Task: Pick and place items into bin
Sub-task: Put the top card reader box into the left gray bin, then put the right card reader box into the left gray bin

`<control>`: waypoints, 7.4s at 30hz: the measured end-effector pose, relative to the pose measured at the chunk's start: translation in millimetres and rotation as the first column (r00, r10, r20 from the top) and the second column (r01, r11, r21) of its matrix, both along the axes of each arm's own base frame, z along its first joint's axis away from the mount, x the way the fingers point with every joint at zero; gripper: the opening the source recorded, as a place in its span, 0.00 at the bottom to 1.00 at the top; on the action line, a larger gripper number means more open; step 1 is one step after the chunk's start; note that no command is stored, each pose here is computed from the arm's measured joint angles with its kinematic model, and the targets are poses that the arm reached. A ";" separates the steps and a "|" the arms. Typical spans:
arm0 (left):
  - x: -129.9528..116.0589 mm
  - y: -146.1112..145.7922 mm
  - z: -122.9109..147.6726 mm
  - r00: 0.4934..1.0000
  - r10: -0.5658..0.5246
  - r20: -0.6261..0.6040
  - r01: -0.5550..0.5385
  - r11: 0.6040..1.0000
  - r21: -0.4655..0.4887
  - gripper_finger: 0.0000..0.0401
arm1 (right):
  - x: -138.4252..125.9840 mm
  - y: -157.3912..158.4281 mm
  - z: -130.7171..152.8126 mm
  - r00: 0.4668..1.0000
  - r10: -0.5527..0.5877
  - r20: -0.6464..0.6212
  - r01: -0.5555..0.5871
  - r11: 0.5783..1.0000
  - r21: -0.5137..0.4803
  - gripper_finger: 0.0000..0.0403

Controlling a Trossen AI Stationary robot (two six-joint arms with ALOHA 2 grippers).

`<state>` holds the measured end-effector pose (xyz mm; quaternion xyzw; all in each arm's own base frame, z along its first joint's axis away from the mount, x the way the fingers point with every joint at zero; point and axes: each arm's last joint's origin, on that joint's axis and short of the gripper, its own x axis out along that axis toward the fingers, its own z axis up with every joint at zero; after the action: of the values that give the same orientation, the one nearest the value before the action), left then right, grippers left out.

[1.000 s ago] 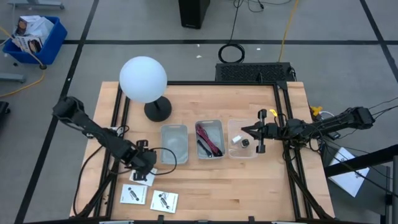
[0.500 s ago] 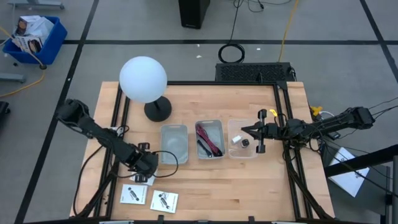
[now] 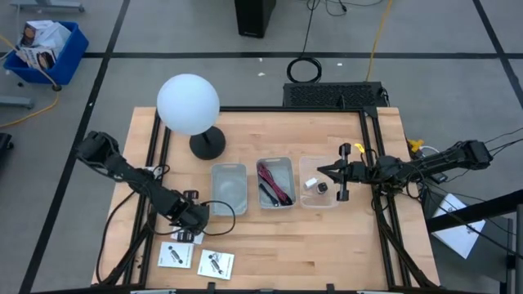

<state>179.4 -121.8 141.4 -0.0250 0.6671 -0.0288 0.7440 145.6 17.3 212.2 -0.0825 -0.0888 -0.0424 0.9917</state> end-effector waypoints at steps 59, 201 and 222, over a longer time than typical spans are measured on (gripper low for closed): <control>124.6 75.0 92.3 0.276 -0.863 -0.424 0.911 0.093 0.402 0.02 | 0.6 0.1 -1.7 1.000 0.000 -0.017 0.000 1.000 0.002 0.01; 89.7 -78.5 19.3 0.998 0.018 0.059 -0.008 0.985 -0.171 0.73 | 0.7 0.3 -1.5 1.000 0.005 -0.014 -0.005 1.000 0.020 0.01; 73.9 -83.7 -12.1 0.987 0.032 0.160 -0.006 0.987 -0.163 0.56 | 0.7 0.3 -1.6 1.000 0.004 -0.014 -0.003 1.000 0.015 0.01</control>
<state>253.3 -205.5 129.4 -0.0892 0.5998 -0.0776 0.7914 146.3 17.6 210.5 -0.0753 -0.0815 -0.0408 0.9930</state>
